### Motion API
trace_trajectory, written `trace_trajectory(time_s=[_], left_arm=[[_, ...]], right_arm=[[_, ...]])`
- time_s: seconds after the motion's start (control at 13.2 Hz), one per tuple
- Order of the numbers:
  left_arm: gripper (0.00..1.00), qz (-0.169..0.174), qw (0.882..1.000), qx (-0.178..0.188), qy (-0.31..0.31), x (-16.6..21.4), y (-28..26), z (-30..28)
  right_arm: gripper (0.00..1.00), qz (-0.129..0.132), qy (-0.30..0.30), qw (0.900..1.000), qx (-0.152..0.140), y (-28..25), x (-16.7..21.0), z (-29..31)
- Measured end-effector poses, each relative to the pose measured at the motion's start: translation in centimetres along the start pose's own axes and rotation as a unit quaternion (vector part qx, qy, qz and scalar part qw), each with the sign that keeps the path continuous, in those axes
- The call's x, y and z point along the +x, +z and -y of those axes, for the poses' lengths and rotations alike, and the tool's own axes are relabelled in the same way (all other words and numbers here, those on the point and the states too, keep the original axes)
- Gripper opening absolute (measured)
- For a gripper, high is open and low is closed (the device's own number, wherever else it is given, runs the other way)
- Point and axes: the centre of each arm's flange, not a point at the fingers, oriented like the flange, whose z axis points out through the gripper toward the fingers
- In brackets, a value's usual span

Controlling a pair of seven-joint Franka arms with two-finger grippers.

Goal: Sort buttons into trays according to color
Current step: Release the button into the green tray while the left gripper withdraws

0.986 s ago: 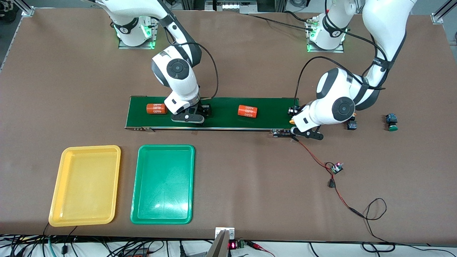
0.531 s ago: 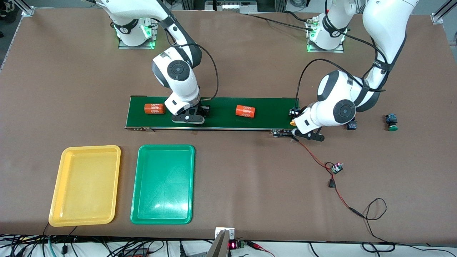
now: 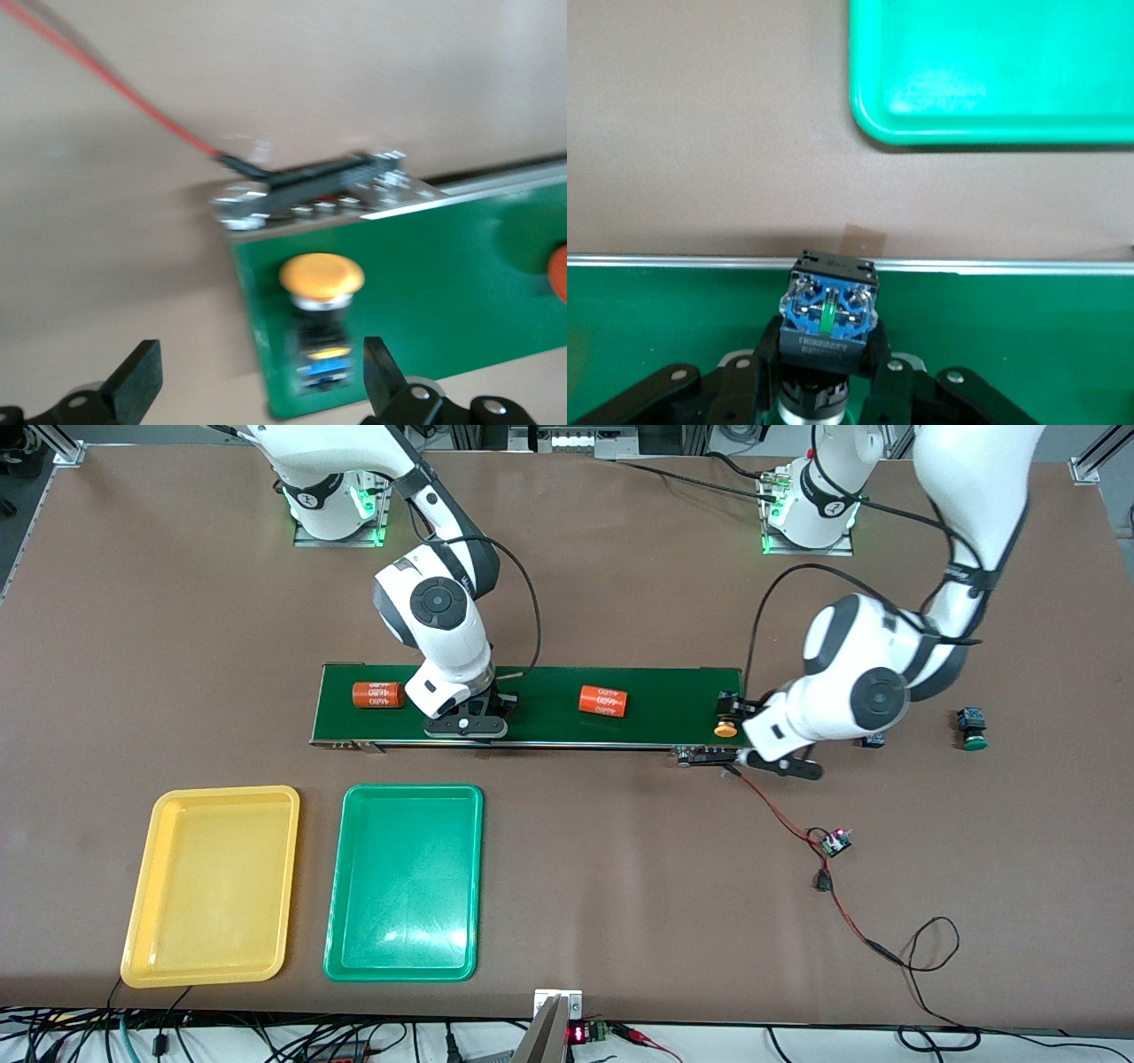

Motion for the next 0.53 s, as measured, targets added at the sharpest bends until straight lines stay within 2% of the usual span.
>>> trace_trajectory(time_s=[0.23,0.38,0.53], left_arm=[[1.0,-0.011,0.998,-0.005,-0.061,0.5,-1.9,9.0],[1.0,-0.011,0.997,0.009,-0.075,0.4,-2.0,13.8],[1.0,-0.003,0.996,0.031,-0.079,0.1,-1.5,16.4]], right_arm=[[0.41,-0.007,-0.067,0.998,-0.01,-3.1,2.2,-1.0],[0.41,-0.02,-0.127,0.992,-0.013,-4.7,4.0,-3.1],[0.41,-0.045,-0.174,0.984,-0.01,-5.3,6.2,-5.9]])
